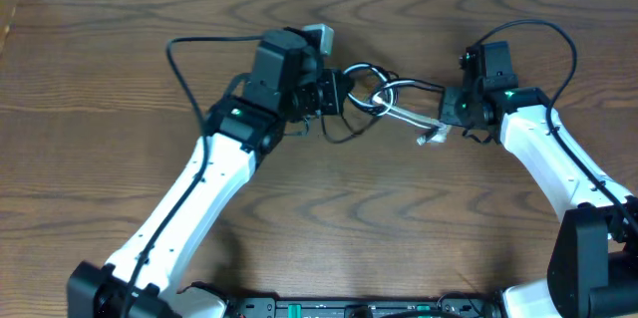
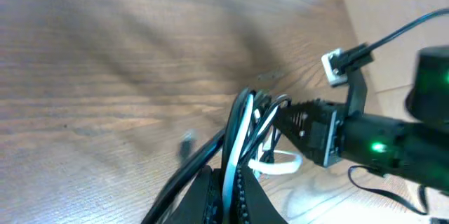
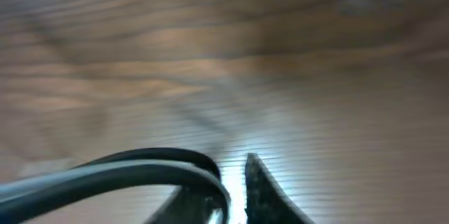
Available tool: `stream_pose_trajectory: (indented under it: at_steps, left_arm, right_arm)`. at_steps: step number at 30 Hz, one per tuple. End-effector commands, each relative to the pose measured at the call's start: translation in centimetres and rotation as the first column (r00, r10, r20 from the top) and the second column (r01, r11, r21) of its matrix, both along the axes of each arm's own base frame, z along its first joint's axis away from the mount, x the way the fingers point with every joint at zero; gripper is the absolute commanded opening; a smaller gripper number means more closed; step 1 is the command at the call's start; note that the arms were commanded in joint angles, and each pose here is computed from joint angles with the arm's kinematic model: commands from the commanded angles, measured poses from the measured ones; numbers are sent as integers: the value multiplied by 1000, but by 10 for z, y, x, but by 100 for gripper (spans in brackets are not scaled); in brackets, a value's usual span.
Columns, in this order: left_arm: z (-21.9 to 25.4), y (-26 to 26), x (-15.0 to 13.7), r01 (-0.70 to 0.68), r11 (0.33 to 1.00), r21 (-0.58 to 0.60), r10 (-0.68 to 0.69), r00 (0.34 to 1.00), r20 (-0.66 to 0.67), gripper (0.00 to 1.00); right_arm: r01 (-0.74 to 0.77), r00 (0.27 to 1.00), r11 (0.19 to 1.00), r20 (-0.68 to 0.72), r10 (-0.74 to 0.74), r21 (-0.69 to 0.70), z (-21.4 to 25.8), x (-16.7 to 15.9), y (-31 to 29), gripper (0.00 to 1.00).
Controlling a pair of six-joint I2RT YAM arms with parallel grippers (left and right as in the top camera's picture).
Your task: Untangle cables
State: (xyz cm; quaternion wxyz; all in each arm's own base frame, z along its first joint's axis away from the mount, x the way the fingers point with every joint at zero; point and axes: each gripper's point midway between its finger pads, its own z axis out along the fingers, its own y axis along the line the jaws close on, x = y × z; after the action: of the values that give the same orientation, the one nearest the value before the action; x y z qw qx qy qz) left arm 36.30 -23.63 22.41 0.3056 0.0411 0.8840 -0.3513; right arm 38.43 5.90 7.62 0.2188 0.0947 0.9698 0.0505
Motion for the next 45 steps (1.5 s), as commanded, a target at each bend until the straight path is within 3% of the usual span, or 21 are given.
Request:
stream_pose_trajectory:
  at_steps: [1, 6, 8, 10, 13, 15, 21, 28, 34, 40, 45]
  left_arm:
    - [20, 14, 5, -30, 999, -13, 31, 998, 54, 7]
    - [20, 14, 5, -31, 999, -15, 32, 998, 51, 7]
    - [20, 14, 5, -31, 999, -15, 32, 998, 51, 7]
    - [20, 14, 5, -32, 999, -15, 32, 998, 51, 7]
    - [20, 14, 5, -38, 999, -22, 39, 998, 43, 8]
    - [20, 14, 5, -42, 999, -25, 43, 998, 39, 7]
    - [21, 14, 5, -61, 997, -44, 62, 998, 18, 7]
    - [26, 13, 9, -89, 992, -84, 90, 996, 9, 7]
    - [30, 12, 11, -144, 979, -143, 138, 989, -47, 7]
    - [34, 11, 13, -250, 939, -236, 214, 962, -168, 7]
    - [40, 10, 16, -261, 928, -265, 222, 960, -168, 7]
  right_arm:
    - [147, 989, 961, 64, -135, -236, 13, 4, -50, 45]
    - [18, 998, 976, 57, -6, -218, 13, 9, -36, 73]
    - [-261, 962, 962, 61, 266, -80, 20, 9, 9, 76]
    - [-399, 912, 917, 109, 395, 22, 36, 7, 37, 79]
    - [-545, 830, 830, 217, 513, 123, 71, 7, 70, 84]
    - [-570, 806, 808, 289, 516, 149, 101, 15, 80, 88]
    - [-453, 873, 838, 343, 347, 304, 136, 31, 92, 81]
    - [-324, 944, 822, 221, 247, 467, 121, 22, 129, 68]
    - [-358, 933, 769, 184, 308, 530, 114, 9, 161, 60]
    - [-373, 927, 777, 167, 336, 506, 105, 2, 175, 57]
    - [-349, 933, 789, 112, 341, 506, 80, 5, 178, 55]
